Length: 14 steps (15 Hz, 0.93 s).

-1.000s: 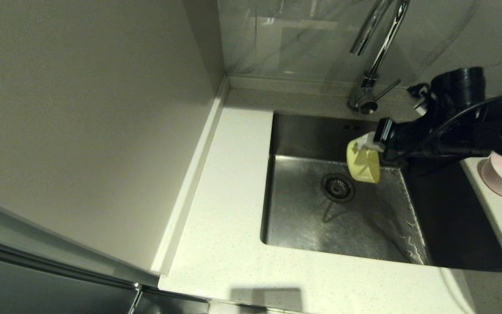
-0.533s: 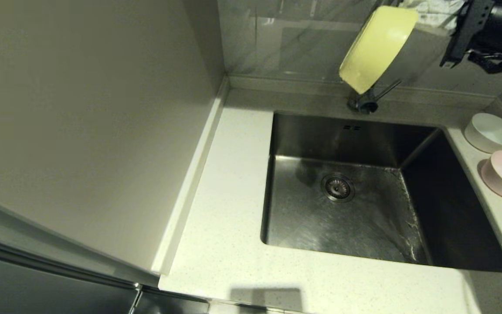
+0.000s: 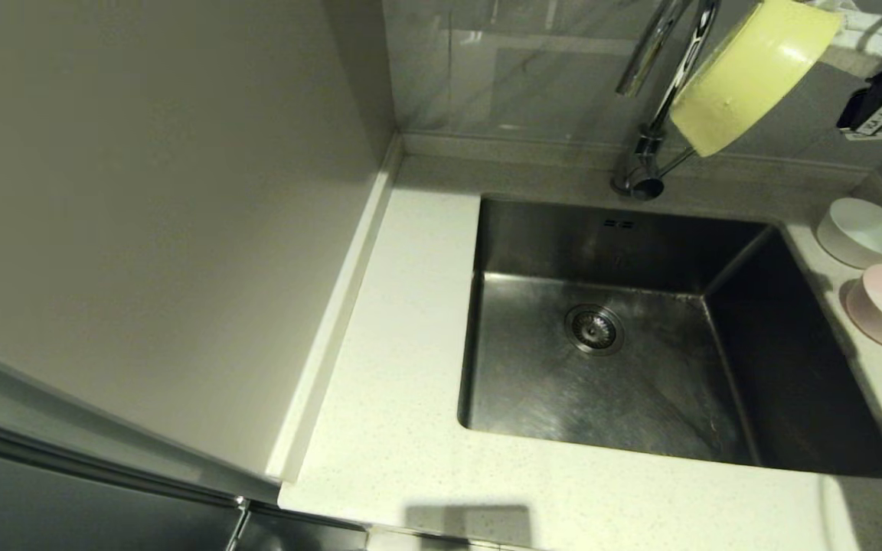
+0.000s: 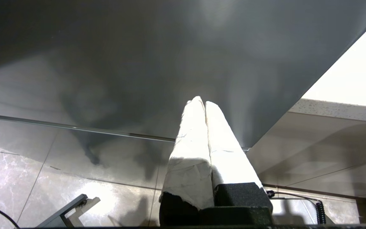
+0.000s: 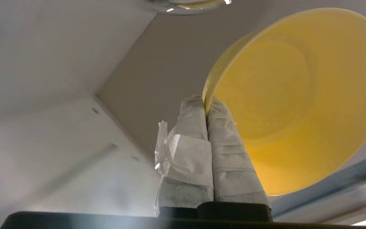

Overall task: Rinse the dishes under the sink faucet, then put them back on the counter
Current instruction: Put a bowl back to the table from the sink

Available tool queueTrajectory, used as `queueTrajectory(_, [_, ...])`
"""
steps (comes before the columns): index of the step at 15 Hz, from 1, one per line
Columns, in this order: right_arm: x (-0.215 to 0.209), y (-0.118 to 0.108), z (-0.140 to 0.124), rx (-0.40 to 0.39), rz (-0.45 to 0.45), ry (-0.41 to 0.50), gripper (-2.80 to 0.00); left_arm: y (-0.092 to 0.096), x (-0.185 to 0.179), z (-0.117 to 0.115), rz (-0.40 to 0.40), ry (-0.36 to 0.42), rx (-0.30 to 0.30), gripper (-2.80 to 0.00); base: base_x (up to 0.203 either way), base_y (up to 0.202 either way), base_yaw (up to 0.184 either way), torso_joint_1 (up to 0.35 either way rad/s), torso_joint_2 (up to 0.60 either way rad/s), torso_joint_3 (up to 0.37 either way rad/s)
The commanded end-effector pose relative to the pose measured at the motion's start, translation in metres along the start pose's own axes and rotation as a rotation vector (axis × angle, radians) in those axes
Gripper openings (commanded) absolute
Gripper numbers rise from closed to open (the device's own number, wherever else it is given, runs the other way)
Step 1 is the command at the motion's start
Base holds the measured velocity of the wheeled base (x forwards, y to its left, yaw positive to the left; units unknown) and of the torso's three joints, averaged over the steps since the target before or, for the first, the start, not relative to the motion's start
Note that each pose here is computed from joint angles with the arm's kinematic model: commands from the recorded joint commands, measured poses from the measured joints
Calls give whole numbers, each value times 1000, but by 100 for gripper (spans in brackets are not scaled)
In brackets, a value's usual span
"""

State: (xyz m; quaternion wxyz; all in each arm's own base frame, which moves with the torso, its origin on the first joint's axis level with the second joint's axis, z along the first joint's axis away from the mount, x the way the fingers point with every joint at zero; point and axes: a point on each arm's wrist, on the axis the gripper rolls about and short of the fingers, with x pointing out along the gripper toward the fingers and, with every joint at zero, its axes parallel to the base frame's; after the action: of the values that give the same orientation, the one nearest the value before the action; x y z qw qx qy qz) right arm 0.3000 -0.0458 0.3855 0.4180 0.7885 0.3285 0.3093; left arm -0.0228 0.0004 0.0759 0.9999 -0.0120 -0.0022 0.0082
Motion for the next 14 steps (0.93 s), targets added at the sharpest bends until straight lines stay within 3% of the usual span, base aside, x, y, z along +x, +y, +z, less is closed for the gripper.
queueTrajectory(1, [-31,2,5,-158,-34,-23,-280,0,0,0,0,-2,-1,-280,0,0,0,0,0,0])
queueTrajectory(3, [-60,-11,9,-439,-173,73,-280,0,0,0,0,-2,-1,-280,0,0,0,0,0,0])
queueTrajectory(6, [-87,-23,1,-1013,-186,127,-280,0,0,0,0,-2,-1,-280,0,0,0,0,0,0])
queueTrajectory(7, [-88,-20,-8,-1142,-180,144,-280,0,0,0,0,-2,-1,-280,0,0,0,0,0,0])
queueTrajectory(8, [-86,-13,-15,-1147,-179,150,-280,0,0,0,0,-2,-1,-280,0,0,0,0,0,0])
queueTrajectory(10, [-68,14,-34,-937,-189,172,-280,0,0,0,0,-2,-1,-280,0,0,0,0,0,0])
queueTrajectory(11, [-54,31,-47,-785,-198,189,-280,0,0,0,0,-2,-1,-280,0,0,0,0,0,0])
queueTrajectory(13, [-32,38,-53,-331,-259,192,-280,0,0,0,0,-2,-1,-280,0,0,0,0,0,0])
queueTrajectory(14, [-28,36,-53,-185,-285,188,-280,0,0,0,0,-2,-1,-280,0,0,0,0,0,0])
